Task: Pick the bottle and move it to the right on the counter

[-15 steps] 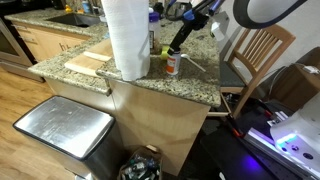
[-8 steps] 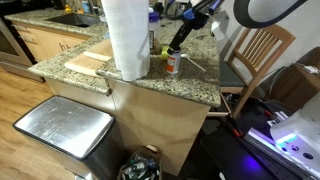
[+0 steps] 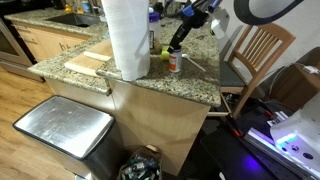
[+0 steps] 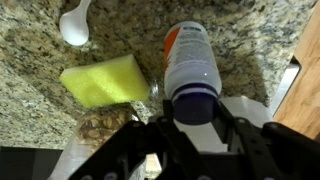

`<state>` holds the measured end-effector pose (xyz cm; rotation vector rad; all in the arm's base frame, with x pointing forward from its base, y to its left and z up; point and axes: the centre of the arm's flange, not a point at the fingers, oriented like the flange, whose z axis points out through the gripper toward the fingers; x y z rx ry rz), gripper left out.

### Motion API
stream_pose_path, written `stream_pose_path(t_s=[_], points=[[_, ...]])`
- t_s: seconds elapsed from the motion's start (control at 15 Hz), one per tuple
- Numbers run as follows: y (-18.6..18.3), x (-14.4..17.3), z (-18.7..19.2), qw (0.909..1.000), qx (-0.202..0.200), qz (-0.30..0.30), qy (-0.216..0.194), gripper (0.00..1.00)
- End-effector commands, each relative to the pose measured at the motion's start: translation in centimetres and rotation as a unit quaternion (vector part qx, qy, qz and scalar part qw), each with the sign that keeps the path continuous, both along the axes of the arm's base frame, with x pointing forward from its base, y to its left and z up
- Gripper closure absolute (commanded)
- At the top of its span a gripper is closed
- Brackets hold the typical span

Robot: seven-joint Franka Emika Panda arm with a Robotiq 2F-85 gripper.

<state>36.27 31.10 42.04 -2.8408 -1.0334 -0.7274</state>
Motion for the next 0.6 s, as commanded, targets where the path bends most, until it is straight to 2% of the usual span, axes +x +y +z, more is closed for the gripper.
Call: stream_pose_path(t_s=[0.0, 0.27, 0.53], points=[[-0.16, -0.11, -0.68, 0.9999, 0.006, -0.008, -0.010, 0.88], [-0.18, 0.16, -1.12, 0.9973, 0.036, -0.001, -0.065, 0.88], [-0.42, 0.48, -1.26, 0.9850, 0.080, 0.012, -0.152, 0.88]])
